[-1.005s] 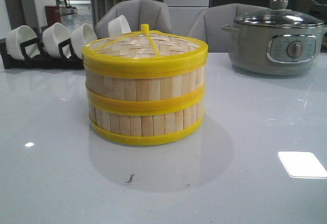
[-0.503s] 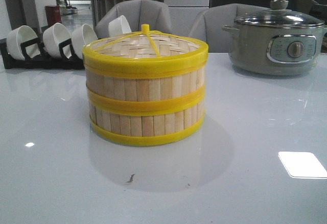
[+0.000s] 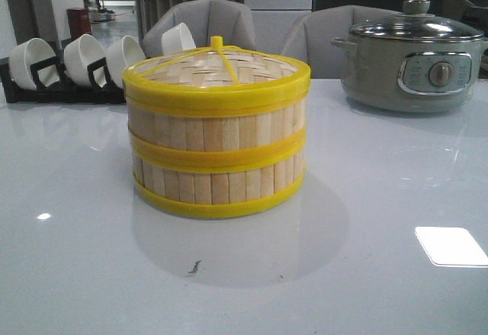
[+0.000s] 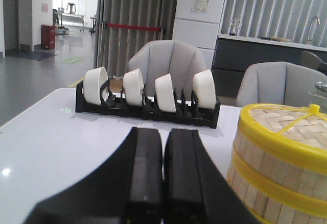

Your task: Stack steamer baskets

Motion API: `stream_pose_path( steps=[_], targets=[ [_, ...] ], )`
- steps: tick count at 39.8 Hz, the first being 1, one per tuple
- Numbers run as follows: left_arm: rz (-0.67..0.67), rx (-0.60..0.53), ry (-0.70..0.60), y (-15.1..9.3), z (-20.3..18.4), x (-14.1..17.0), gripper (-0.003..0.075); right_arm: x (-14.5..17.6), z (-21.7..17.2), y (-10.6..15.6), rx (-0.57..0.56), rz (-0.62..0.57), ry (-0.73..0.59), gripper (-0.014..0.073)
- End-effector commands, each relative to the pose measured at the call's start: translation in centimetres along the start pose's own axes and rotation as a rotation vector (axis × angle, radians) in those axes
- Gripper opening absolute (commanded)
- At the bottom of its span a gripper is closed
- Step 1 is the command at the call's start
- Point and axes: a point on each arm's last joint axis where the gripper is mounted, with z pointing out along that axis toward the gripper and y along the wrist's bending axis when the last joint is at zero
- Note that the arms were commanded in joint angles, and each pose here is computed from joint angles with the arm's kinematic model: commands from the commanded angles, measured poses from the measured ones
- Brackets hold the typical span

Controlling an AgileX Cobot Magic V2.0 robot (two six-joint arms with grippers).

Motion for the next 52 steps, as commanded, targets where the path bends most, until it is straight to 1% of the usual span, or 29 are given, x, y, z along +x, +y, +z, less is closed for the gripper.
stream_pose_path(
  steps=[1,12,23,28,35,52],
  targets=[
    [-0.002,0.004,-0.083,-0.04,-0.15,-0.69,0.0083,-1.53,-0.23,0.11,0.006,-0.016,-0.093,0.0056],
    [0.037,0.006,-0.049,-0.05,-0.32,-0.33,0.0083,-1.51,-0.23,0.11,0.005,-0.016,-0.09,0.0056],
    [0.072,0.005,-0.048,-0.06,-0.31,-0.32,0.0083,-1.51,-0.23,0.11,0.005,-0.016,-0.09,0.0056],
    [0.094,0.011,-0.089,-0.13,-0.33,-0.69,0.0083,-1.51,-0.23,0.11,0.005,-0.016,-0.09,0.0056],
    [0.17,0.018,-0.099,-0.24,-0.34,-0.77,0.0083,-1.51,-0.23,0.11,0.005,-0.016,-0.09,0.0056],
    [0.169,0.021,-0.112,-0.27,-0.36,-0.89,0.0083,-1.51,-0.23,0.11,0.005,-0.016,-0.09,0.0056]
  ],
)
